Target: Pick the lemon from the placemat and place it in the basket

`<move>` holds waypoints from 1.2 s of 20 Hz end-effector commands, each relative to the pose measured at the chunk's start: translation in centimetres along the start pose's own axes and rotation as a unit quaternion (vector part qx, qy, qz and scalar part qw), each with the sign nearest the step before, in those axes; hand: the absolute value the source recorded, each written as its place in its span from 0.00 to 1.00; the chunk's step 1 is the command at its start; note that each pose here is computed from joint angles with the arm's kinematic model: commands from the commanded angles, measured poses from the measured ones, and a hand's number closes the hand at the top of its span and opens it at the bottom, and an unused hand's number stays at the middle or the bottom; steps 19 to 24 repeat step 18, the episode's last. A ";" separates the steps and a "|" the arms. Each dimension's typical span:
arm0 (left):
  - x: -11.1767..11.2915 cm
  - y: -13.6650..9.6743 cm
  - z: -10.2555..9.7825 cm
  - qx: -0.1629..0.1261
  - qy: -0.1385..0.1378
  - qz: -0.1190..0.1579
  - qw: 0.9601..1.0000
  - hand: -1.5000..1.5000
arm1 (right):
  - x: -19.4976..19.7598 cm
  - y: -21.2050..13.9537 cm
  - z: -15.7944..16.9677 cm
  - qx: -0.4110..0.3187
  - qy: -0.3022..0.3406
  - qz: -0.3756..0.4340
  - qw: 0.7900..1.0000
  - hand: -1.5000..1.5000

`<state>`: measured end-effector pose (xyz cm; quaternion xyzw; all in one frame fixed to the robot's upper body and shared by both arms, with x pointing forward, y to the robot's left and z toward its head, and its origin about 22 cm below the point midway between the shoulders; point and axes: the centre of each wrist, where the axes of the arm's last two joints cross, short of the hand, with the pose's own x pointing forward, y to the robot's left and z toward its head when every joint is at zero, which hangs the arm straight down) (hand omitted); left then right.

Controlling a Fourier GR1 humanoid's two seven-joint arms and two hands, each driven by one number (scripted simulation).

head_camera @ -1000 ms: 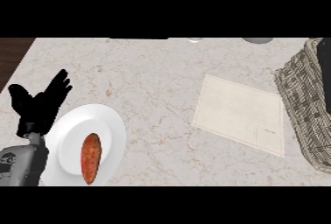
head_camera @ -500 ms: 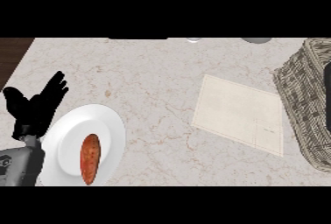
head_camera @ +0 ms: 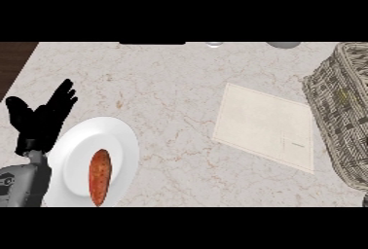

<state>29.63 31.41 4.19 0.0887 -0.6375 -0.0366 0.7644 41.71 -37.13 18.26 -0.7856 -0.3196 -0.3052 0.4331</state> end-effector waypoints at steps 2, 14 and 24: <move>0.0 0.1 -0.4 0.009 0.009 0.009 1.000 0.50 | -0.1 -2.2 -1.1 -0.071 0.105 -0.119 0.985 0.00; -1.8 1.6 1.2 0.029 0.018 0.001 0.999 0.50 | -5.9 -10.0 2.2 -0.023 0.132 -0.127 0.983 0.00; -2.2 1.5 1.4 0.021 0.018 0.008 1.000 0.50 | -8.8 -12.5 2.6 0.013 0.128 -0.130 0.983 0.00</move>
